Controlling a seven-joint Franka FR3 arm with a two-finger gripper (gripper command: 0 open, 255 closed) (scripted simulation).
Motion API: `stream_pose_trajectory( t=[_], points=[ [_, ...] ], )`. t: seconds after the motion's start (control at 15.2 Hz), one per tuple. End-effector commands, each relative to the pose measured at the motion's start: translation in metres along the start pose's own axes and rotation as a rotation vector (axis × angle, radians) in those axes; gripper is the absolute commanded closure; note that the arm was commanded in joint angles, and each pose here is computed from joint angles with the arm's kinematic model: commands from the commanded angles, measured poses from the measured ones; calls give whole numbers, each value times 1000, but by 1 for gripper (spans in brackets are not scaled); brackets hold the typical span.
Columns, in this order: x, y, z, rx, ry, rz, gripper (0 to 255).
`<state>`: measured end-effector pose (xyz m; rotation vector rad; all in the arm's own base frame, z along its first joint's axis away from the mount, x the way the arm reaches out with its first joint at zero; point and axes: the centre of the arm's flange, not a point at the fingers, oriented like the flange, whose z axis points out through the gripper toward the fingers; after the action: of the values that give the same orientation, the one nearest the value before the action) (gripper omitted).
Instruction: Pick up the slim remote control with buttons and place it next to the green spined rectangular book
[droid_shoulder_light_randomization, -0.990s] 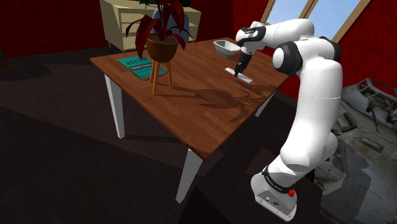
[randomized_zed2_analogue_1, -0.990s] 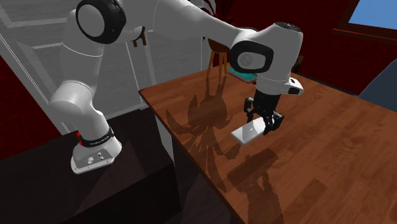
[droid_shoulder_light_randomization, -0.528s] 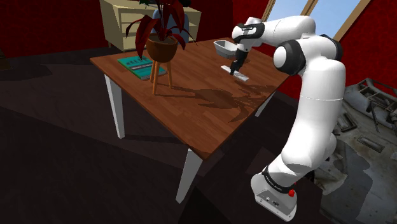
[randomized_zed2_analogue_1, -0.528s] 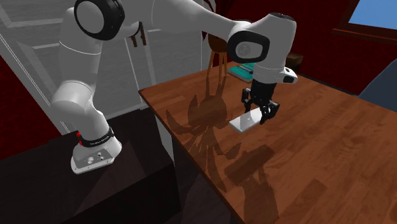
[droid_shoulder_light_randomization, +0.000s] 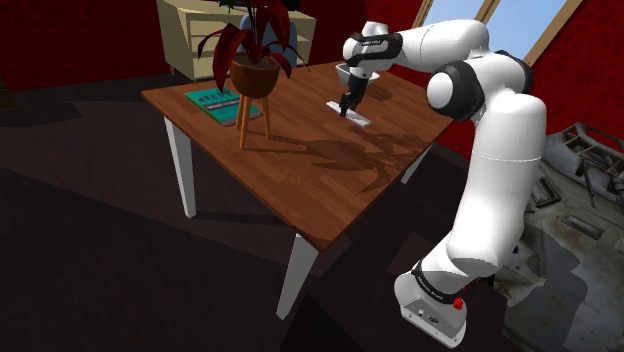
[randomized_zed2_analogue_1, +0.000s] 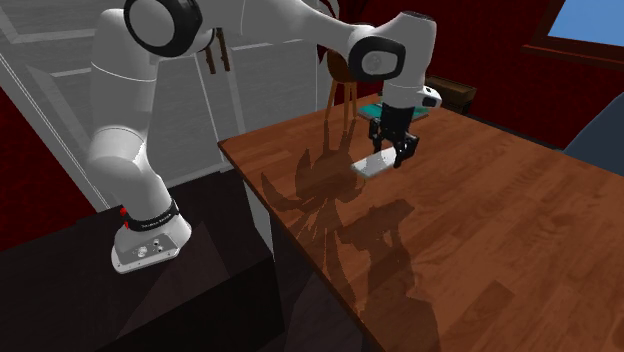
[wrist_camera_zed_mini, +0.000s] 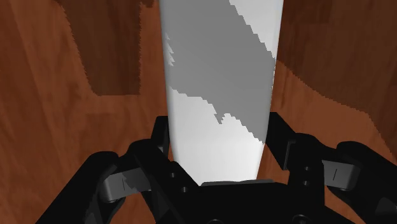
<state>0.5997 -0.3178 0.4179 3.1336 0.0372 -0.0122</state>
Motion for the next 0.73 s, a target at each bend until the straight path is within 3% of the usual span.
stream_pose_trajectory(
  t=[0.0, 0.66],
  points=[
    [12, -22, 0, 0, 0, 2, 255],
    [79, -136, -2, 0, 0, 2, 255]
  ],
)
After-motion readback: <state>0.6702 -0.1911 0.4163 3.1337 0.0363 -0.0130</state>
